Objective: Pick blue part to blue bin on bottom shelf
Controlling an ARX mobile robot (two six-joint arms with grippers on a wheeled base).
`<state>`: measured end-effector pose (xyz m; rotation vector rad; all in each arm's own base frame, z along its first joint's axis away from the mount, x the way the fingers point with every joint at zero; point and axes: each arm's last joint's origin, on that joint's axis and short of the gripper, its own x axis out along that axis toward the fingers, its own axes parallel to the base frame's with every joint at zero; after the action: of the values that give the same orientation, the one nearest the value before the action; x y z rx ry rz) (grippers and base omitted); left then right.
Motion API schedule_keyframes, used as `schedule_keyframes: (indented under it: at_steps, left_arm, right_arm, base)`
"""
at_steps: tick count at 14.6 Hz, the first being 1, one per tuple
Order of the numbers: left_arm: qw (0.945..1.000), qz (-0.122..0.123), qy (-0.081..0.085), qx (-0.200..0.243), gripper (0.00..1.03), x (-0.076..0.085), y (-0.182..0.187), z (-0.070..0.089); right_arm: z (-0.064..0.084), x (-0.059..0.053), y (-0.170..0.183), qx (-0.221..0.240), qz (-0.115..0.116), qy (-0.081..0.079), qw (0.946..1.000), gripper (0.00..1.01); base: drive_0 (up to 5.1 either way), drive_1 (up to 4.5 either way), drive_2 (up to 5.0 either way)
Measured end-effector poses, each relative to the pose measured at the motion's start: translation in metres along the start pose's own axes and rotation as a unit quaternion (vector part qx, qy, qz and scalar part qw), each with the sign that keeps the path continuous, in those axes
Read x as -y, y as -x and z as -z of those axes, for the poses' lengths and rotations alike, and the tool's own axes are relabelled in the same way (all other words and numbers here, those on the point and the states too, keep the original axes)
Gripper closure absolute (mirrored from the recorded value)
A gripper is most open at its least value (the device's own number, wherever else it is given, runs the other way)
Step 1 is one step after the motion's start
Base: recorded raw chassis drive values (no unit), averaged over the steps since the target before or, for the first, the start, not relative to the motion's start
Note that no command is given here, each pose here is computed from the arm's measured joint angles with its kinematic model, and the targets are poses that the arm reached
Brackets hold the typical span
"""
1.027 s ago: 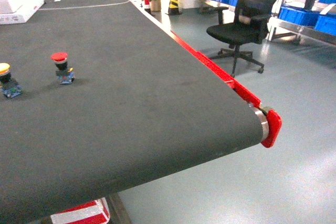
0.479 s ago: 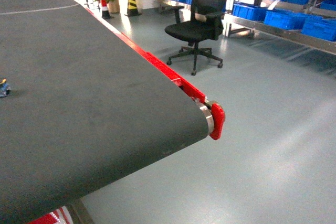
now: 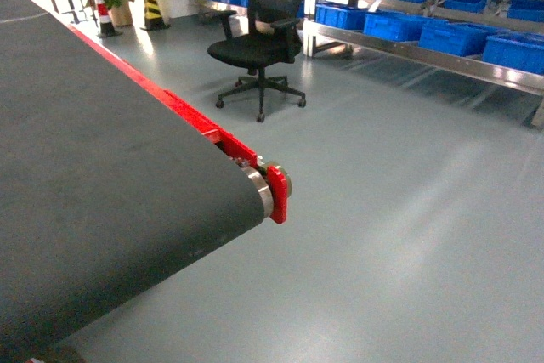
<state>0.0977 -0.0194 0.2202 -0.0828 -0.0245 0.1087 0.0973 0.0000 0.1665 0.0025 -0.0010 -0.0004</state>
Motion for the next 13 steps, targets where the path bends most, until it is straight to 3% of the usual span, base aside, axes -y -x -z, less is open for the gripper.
schedule_keyframes:
  at_steps: [13]
  left_arm:
    - [1.0000, 0.000, 0.000, 0.000, 0.60, 0.0000, 0.0000, 0.0000]
  right_arm:
    - [0.0000, 0.0000, 0.0000, 0.000, 0.000, 0.000, 1.0000, 0.03]
  base:
    - [-1.7, -1.69, -1.7]
